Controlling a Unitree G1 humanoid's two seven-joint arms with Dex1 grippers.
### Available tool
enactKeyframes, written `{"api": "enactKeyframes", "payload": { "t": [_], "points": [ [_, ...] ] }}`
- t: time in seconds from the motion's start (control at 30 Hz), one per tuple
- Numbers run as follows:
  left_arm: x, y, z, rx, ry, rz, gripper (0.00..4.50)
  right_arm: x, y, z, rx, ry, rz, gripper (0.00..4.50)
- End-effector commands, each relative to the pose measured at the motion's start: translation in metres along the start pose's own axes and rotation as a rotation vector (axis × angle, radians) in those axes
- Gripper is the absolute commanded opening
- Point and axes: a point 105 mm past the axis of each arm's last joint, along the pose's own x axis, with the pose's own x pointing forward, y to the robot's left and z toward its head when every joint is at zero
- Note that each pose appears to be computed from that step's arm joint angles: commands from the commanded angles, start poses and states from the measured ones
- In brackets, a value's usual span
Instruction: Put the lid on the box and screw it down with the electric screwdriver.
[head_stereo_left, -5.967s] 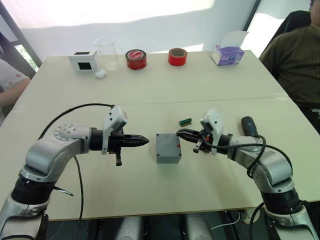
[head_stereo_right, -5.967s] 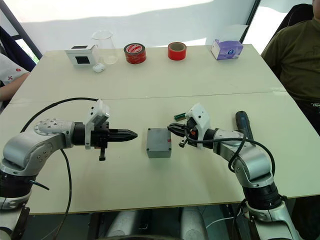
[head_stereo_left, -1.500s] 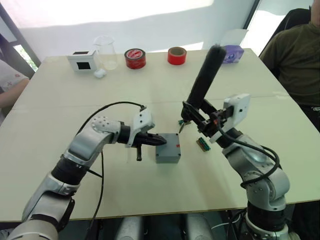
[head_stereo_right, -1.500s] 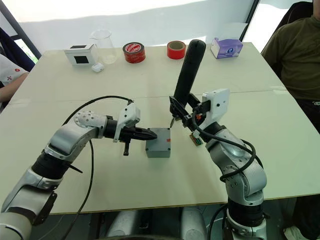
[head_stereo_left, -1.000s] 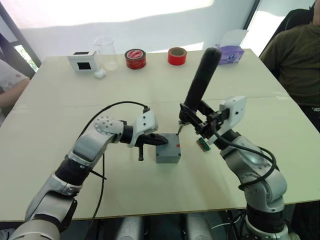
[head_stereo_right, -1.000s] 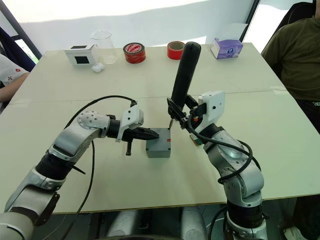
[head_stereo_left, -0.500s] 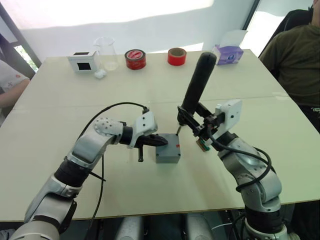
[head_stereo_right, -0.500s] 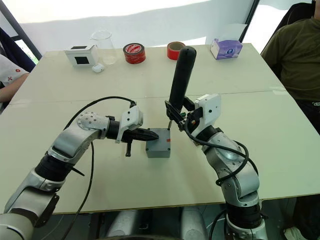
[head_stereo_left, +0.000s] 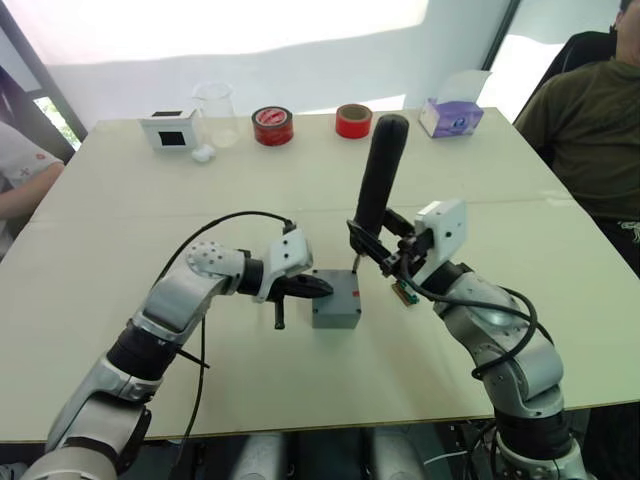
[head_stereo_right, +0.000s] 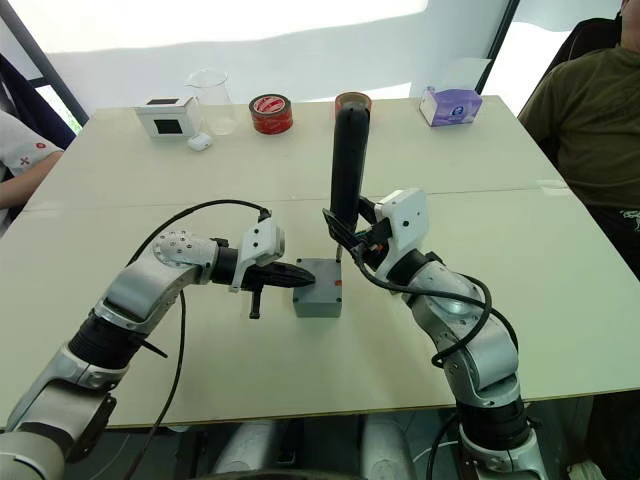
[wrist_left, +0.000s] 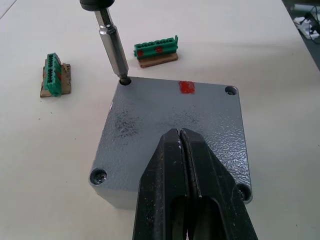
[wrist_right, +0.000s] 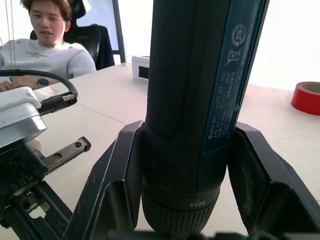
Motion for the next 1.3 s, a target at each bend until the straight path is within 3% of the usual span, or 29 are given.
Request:
{"api": "enactKeyframes", "payload": {
  "t": [0.03, 0.93, 1.13, 1.23, 1.3],
  "points": [
    [0.003, -0.003, -0.025, -0.053, 0.082, 0.002, 0.0, -0.006, -0.004, -0.059, 0.064, 0.229, -0.035, 1.83],
    [0.005, -0.008, -0.025, -0.056, 0.079, -0.006, 0.0, -0.011, -0.006, -0.069, 0.062, 0.245, -0.041, 1.83],
    [0.0, -0.005, -0.017, -0.089, 0.023, 0.015, 0.0, -0.008, -0.015, 0.023, -0.035, -0.018, 0.017, 1.83],
    [-0.001, 0.0, -0.017, -0.095, -0.002, 0.028, 0.0, -0.013, -0.032, 0.099, -0.077, -0.167, 0.062, 1.83],
    [-0.001, 0.004, -0.015, -0.099, -0.027, 0.039, 0.0, -0.017, -0.042, 0.133, -0.072, -0.207, 0.077, 1.83]
  ]
}}
